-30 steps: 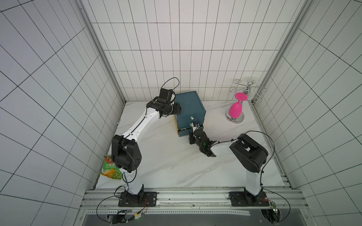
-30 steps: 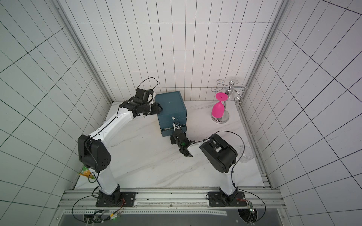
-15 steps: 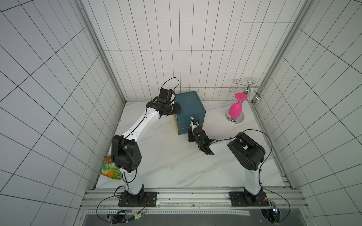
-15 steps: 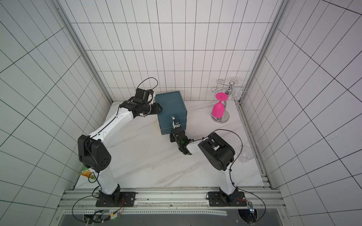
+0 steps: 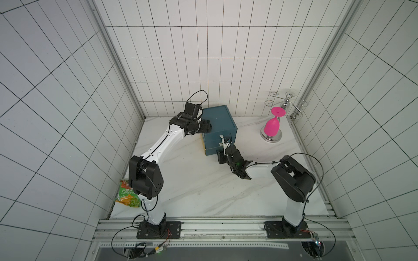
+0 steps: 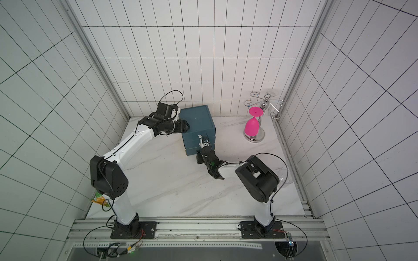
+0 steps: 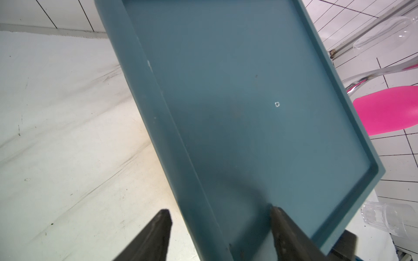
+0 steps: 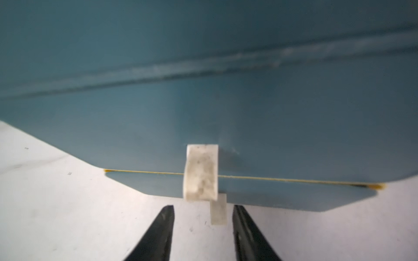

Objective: Place the transparent tape into the drawer according to color
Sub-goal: Close the drawer in the storage box, then reset both arms

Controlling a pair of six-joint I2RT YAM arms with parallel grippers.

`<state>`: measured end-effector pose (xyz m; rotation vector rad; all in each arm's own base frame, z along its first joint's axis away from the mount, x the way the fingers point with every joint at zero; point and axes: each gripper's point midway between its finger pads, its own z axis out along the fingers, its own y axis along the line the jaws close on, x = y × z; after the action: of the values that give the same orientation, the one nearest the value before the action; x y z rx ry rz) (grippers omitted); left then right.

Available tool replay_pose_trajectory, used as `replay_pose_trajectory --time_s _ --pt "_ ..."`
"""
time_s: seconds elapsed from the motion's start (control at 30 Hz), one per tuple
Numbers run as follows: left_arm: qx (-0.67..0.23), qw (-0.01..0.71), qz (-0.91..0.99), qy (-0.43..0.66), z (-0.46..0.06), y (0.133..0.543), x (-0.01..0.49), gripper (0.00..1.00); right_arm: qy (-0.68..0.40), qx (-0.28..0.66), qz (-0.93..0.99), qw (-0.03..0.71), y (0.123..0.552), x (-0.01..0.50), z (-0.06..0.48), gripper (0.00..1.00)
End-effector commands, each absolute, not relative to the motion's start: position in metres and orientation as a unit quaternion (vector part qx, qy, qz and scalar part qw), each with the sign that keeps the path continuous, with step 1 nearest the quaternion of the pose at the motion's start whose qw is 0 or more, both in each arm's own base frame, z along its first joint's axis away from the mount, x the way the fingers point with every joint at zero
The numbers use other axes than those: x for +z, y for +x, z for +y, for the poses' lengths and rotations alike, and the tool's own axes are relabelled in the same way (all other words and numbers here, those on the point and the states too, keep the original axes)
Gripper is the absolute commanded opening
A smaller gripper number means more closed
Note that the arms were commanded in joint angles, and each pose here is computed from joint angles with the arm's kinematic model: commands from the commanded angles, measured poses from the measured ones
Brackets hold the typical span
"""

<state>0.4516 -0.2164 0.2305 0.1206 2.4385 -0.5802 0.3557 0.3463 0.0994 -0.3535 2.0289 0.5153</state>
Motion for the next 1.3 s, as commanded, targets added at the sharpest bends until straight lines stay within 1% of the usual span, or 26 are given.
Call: replay_pose_trajectory --time_s 0.0,0.03,0.1,0.23,0.3,0.43,0.6,0.8,0.87,1.03,1.1,1.13,1.2,1.27 --pt "-0.221 0.312 0.923 0.051 -0.212 0.435 0.241 0.90 -0.151 0.214 0.853 0.452 0.333 0.096 0.331 0.58" --pt "-0.224 0.322 0.919 0.048 -0.210 0.433 0.249 0.97 -0.152 0.213 0.856 0.445 0.328 0.096 0.326 0.62" --pt "-0.229 0.342 0.910 0.043 -0.204 0.429 0.263 0.98 -0.157 0.210 0.862 0.435 0.318 0.097 0.317 0.71" --pt "-0.227 0.403 0.886 0.018 -0.184 0.419 0.288 0.99 -0.167 0.193 0.868 0.425 0.303 0.105 0.297 0.92" --pt "-0.219 0.437 0.872 0.002 -0.169 0.414 0.293 0.99 -0.169 0.187 0.869 0.426 0.300 0.112 0.287 0.99" --pt "-0.189 0.484 0.853 -0.052 -0.130 0.404 0.284 0.98 -0.166 0.172 0.869 0.433 0.302 0.132 0.262 0.99" --pt "-0.128 0.520 0.839 -0.095 -0.092 0.389 0.255 0.98 -0.120 0.119 0.873 0.458 0.322 0.150 0.208 0.99" --pt "-0.046 0.534 0.834 -0.129 -0.056 0.371 0.208 0.98 0.009 0.016 0.872 0.489 0.355 0.159 0.110 0.99" --pt "-0.017 0.538 0.832 -0.135 -0.046 0.367 0.198 0.98 0.054 -0.036 0.861 0.505 0.358 0.163 0.072 0.99" --pt "0.038 0.573 0.806 -0.143 -0.025 0.364 0.188 0.98 0.114 -0.131 0.825 0.538 0.356 0.168 0.007 0.99" --pt "0.071 0.585 0.798 -0.128 -0.018 0.365 0.185 0.98 0.121 -0.143 0.815 0.548 0.363 0.166 -0.005 0.99" --pt "0.087 0.588 0.794 -0.128 -0.013 0.366 0.185 0.98 0.116 -0.146 0.826 0.532 0.364 0.162 -0.008 0.99" --pt "0.108 0.589 0.792 -0.114 -0.009 0.370 0.186 0.98 0.094 -0.160 0.813 0.552 0.370 0.161 -0.007 0.99" --pt "0.126 0.589 0.793 -0.094 -0.003 0.378 0.181 0.98 0.095 -0.168 0.803 0.564 0.372 0.154 -0.013 0.99"
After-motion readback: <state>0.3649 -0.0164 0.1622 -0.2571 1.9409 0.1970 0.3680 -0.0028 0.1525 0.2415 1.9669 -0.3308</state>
